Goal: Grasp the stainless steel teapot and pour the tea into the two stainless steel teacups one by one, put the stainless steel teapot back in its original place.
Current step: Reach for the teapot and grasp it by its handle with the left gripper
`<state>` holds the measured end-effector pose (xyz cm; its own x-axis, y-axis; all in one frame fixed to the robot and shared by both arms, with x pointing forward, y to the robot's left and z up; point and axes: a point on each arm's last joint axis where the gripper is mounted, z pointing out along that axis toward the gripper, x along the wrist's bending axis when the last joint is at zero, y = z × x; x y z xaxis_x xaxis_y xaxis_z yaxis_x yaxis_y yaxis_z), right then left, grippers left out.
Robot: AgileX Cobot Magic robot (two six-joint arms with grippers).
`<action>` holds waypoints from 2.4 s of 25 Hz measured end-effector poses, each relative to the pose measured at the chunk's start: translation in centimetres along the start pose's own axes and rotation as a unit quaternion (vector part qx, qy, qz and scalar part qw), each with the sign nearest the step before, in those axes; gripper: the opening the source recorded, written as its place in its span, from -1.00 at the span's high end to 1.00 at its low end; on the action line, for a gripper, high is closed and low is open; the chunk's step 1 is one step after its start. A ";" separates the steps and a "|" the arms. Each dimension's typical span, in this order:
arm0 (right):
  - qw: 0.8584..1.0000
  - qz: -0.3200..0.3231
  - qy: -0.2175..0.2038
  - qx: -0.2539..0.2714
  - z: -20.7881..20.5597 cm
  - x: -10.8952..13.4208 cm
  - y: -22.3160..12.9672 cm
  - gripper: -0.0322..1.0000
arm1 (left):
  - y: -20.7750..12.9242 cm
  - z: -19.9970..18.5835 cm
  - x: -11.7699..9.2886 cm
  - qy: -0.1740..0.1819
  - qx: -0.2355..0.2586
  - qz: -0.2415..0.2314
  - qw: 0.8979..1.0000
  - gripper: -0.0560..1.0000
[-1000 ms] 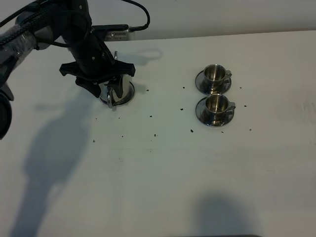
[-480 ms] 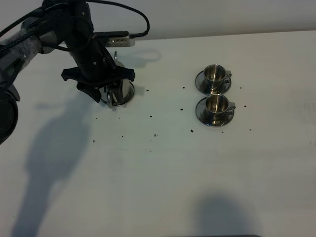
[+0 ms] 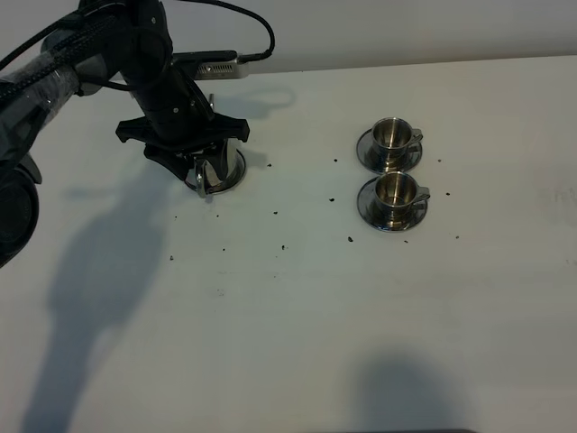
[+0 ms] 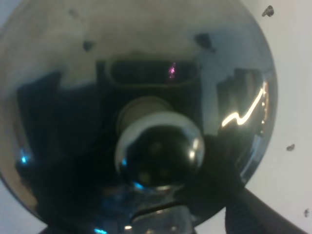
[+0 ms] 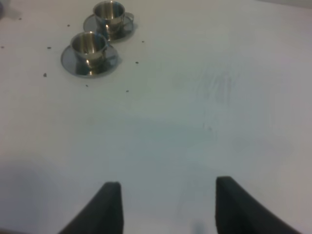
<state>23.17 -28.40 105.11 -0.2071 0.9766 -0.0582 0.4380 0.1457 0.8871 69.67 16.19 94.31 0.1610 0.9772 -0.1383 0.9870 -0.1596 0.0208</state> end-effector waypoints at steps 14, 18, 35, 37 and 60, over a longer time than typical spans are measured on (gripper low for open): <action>1.000 0.000 0.000 0.000 0.0 0.0 0.0 0.12 | 0.1 1.0 0.6 -0.012 0.011 -0.015 1.000 -0.07; 1.000 0.000 0.000 0.000 0.0 0.0 0.0 0.12 | 0.1 1.1 0.6 -0.013 0.012 -0.015 1.000 -0.06; 1.000 0.000 0.000 0.000 0.0 0.0 0.0 0.12 | 0.2 1.1 0.7 -0.013 0.012 -0.021 1.000 0.47; 1.000 0.000 0.000 0.000 0.0 0.0 0.0 0.12 | 0.2 1.1 0.7 -0.013 0.012 -0.021 1.000 0.47; 1.000 0.000 0.000 0.000 0.0 0.0 0.0 0.12 | 0.2 0.1 0.7 -0.005 0.000 0.005 1.000 0.48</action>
<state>23.17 -28.40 105.11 -0.2071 0.9766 -0.0582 0.4380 0.1457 0.8871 69.94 16.84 94.16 0.1707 0.9741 -0.1483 0.9853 -0.1693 0.0223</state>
